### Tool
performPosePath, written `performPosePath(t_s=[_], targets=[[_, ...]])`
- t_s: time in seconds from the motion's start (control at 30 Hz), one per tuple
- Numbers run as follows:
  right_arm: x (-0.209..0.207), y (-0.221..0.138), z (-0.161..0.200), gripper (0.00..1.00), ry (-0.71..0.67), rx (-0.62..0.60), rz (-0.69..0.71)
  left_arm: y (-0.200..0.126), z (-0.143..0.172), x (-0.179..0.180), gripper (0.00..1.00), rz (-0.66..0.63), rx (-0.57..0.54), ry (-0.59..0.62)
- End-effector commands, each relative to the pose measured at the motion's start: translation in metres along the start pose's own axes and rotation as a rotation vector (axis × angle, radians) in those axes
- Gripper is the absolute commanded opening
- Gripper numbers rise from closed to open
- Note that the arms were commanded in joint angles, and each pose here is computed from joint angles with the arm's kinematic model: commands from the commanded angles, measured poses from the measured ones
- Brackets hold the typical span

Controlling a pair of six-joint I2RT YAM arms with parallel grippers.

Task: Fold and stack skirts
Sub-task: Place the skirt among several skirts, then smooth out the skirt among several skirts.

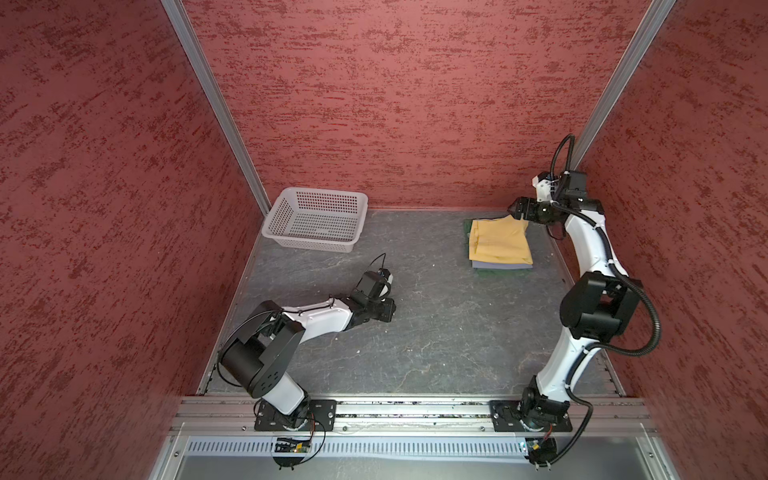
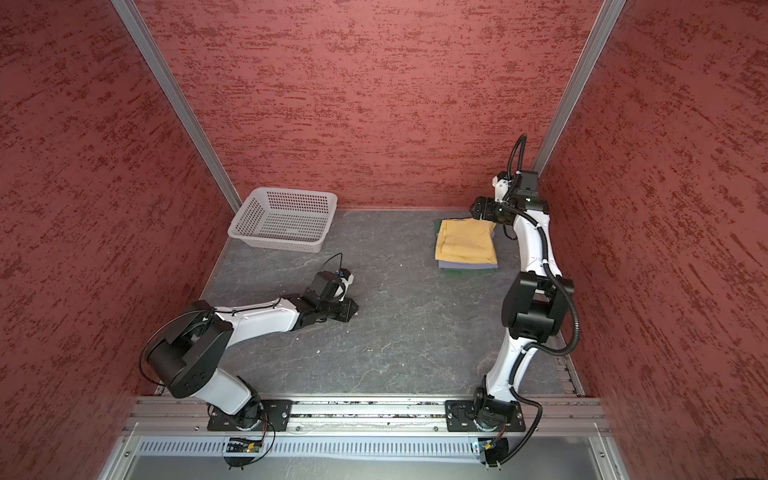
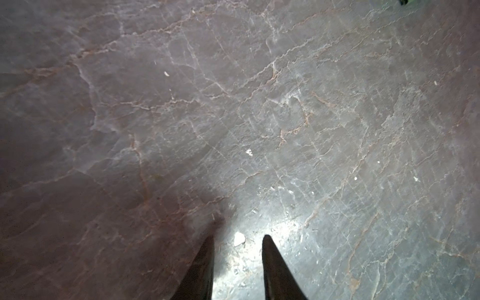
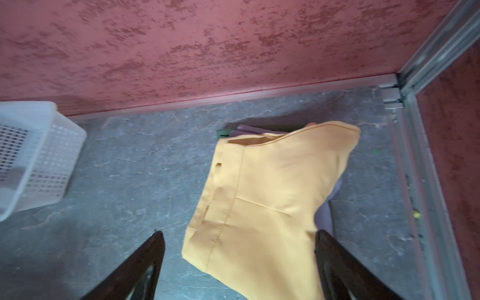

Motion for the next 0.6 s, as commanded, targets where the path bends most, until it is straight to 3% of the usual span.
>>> performPosePath(t_s=[0.0, 0.2, 0.57], targets=[[-0.011, 0.033, 0.022, 0.90, 0.102, 0.078, -0.117, -0.013, -0.020, -0.003, 0.42, 0.013, -0.101, 0.021], [-0.044, 0.069, 0.051, 0.90, 0.178, 0.128, -0.071, -0.028, -0.025, 0.000, 0.66, 0.009, -0.154, 0.024], [-0.085, 0.092, 0.073, 0.89, 0.201, 0.194, -0.132, -0.059, -0.026, 0.008, 0.93, -0.027, -0.233, 0.019]])
Point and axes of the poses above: each gripper's point midway between its finger pads, its own y axis out along the fingers, its own x axis along the line the jaws close on, z = x × y, the point moved 7 cm from there along -y, back along the fingers, and after that the axes turned 15 degrees about y, right-handed, at the moved point
